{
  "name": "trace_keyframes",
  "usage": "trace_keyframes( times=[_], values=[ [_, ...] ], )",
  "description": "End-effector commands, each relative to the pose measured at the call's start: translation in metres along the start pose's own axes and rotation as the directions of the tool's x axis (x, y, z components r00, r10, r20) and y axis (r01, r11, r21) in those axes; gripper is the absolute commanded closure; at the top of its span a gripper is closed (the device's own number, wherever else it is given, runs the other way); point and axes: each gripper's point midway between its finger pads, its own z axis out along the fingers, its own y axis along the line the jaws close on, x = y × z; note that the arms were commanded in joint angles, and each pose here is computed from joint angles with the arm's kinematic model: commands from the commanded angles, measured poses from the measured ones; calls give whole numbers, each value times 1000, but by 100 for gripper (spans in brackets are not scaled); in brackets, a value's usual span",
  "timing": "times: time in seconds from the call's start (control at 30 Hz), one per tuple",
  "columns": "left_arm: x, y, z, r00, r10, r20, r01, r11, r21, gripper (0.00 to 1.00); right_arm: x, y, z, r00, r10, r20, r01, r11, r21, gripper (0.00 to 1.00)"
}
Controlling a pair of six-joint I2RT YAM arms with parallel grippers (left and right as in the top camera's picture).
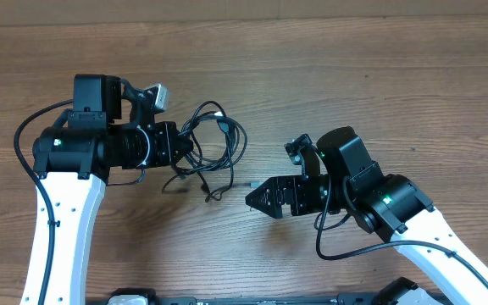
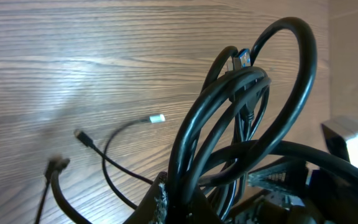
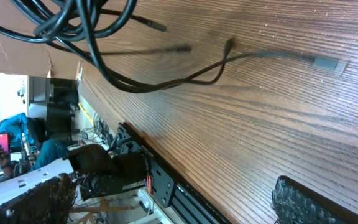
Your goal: Untangle cables
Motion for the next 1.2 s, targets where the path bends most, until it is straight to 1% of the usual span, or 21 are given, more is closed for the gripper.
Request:
trace_keyframes(
  times=[0.0,0.37,0.53,0.6,0.67,0.83,1.0,1.17],
  values=[
    [-7,0,-8,998,40,38,-39,999,-28,96,-3,6,-5,1000,-21,23,22,1000,-8,0],
    [-9,-4,-11,998,41,45,-40,999,-21,96,-3,6,-5,999,-21,23,22,1000,-8,0],
    [-2,-5,-4,997,-73,17,73,997,-9,96,-3,6,-5,1000,-21,23,22,1000,-8,0],
    [5,-5,3,995,-96,-10,96,995,-16,96,-4,6,-5,999,-26,29,26,1000,-11,0],
    [15,0,9,993,-112,-42,110,993,-46,96,-4,6,-5,999,-26,29,26,1000,-11,0],
    [35,28,15,977,-202,-69,184,960,-213,96,-4,7,-5,999,-26,28,26,1000,-11,0],
    [43,31,21,962,-261,-79,237,943,-232,96,-4,7,-5,999,-26,28,26,1000,-11,0],
    [40,35,25,967,-248,-59,226,942,-249,96,-4,7,-5,999,-26,28,26,1000,-11,0]
  ],
)
